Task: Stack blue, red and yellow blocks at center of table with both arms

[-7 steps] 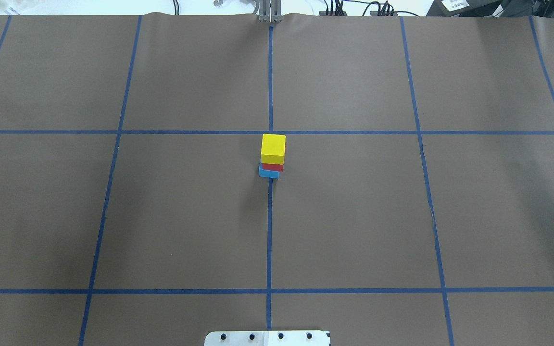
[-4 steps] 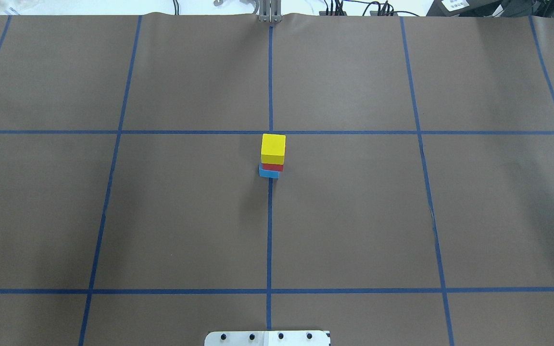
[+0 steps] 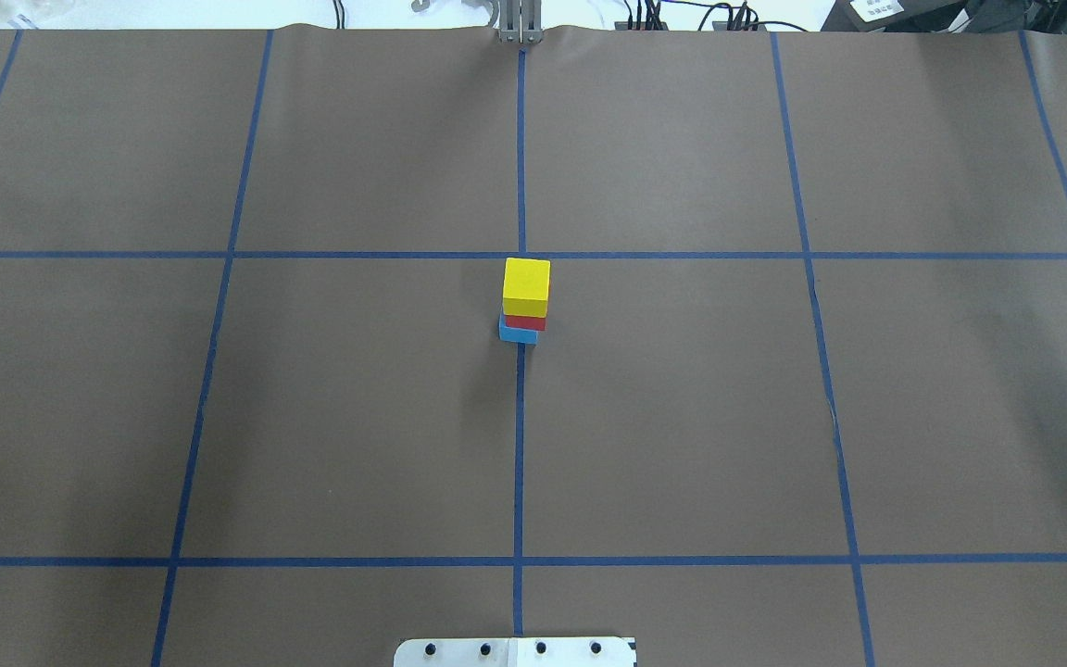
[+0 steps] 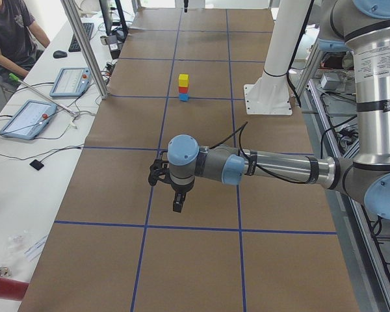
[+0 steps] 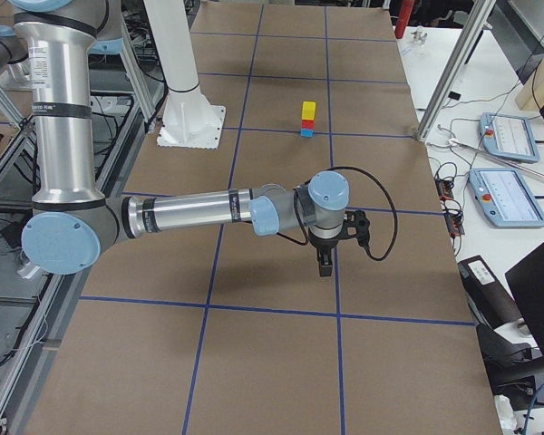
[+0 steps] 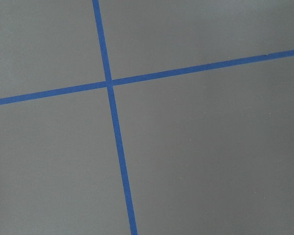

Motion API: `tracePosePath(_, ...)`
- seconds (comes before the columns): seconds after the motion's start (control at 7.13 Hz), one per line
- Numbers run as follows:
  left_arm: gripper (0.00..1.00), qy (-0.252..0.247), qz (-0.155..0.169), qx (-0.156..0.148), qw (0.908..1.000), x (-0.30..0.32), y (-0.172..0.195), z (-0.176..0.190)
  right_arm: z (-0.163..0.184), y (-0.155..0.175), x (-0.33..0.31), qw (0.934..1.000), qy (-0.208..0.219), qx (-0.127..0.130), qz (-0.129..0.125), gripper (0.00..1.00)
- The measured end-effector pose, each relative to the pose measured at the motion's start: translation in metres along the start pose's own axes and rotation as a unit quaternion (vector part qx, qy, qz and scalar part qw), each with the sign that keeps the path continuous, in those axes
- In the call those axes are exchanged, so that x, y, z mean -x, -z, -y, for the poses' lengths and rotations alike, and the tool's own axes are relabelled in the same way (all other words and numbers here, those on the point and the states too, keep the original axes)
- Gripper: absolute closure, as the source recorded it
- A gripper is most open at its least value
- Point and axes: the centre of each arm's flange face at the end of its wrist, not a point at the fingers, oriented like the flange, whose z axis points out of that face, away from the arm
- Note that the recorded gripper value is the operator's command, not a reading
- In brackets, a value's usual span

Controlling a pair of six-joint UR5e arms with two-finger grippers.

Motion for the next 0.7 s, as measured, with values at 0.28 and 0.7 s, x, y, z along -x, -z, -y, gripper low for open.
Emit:
tracePosePath(0.28,0.0,-0.002,0.0,-0.001,1.0,-0.0015,0.0006,0.0036,-0.0057,-0.0023,-0.0044,1.0,-0.004,0.003,0.0,0.0)
tracePosePath(0.7,0.0,-0.008,0.0,-0.006,1.0,-0.0055,0.0036,0.0101,-0.0088,0.0042,-0.0078,1.0,-0.008,-0.002,0.002,0.0)
